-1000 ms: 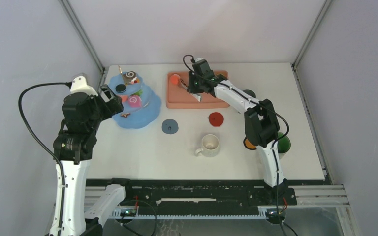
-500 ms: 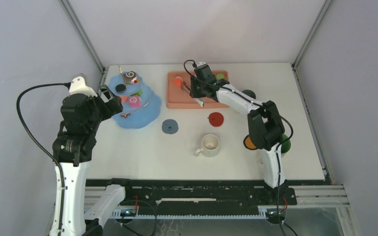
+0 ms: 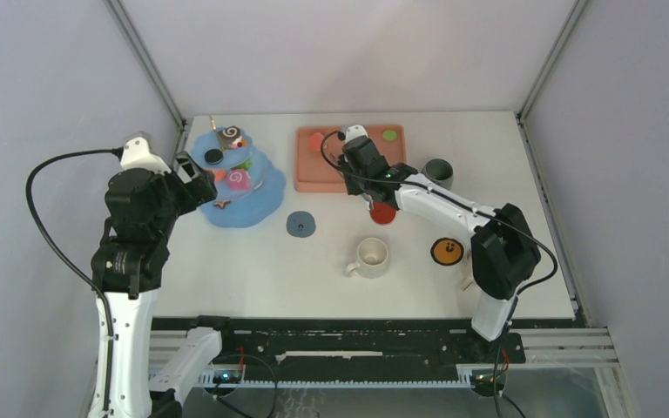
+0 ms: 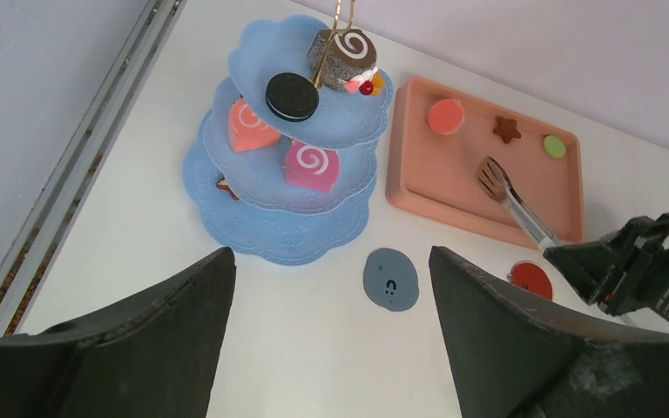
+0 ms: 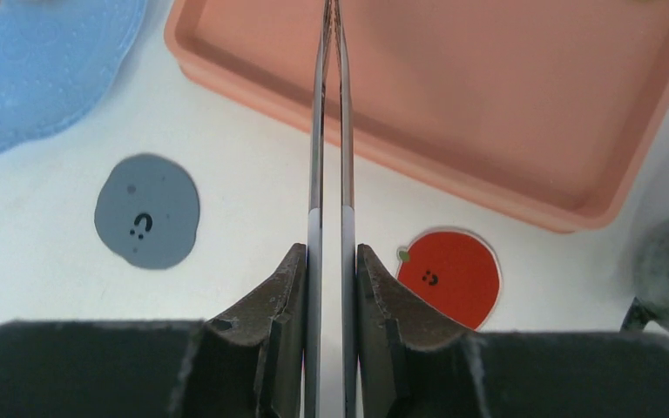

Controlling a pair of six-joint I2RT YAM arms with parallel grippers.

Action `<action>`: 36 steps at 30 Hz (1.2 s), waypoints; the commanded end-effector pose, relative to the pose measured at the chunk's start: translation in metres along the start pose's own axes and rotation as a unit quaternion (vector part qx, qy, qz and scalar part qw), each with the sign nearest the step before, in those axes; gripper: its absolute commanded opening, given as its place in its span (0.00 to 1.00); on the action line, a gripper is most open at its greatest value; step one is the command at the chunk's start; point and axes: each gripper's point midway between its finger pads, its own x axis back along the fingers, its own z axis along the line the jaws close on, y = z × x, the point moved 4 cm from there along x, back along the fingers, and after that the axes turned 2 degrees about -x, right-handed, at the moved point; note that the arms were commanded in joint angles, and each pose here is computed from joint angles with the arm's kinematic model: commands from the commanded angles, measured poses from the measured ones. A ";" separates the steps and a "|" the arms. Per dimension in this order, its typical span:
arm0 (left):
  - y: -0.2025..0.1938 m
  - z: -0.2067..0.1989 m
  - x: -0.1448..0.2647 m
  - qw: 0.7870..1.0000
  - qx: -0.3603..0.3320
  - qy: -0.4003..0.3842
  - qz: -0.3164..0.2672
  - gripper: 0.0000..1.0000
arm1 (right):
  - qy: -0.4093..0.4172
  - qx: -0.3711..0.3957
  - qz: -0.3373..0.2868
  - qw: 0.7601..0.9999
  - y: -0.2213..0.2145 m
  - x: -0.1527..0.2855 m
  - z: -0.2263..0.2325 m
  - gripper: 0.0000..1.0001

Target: Serve the afternoon tea

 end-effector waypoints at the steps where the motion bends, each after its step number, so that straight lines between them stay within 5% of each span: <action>1: 0.013 -0.008 0.002 0.999 0.016 -0.022 -0.022 0.86 | -0.007 -0.002 -0.069 0.998 0.032 0.026 -0.008 0.00; 7: 0.012 -0.009 0.004 0.999 0.018 -0.027 -0.022 0.86 | 0.018 -0.038 -0.060 0.997 0.046 0.021 -0.008 0.01; 12: 0.011 -0.010 0.002 0.999 0.019 -0.028 -0.019 0.86 | 0.047 -0.086 -0.056 0.994 0.060 0.013 -0.004 0.27; 17: 0.012 -0.011 0.002 0.999 0.018 -0.030 -0.019 0.86 | 0.065 -0.124 -0.054 0.989 0.075 0.003 -0.002 0.39; 36: 0.012 -0.004 0.000 1.000 0.007 -0.010 -0.020 0.86 | 0.040 -0.173 -0.034 0.983 0.096 -0.047 0.003 0.43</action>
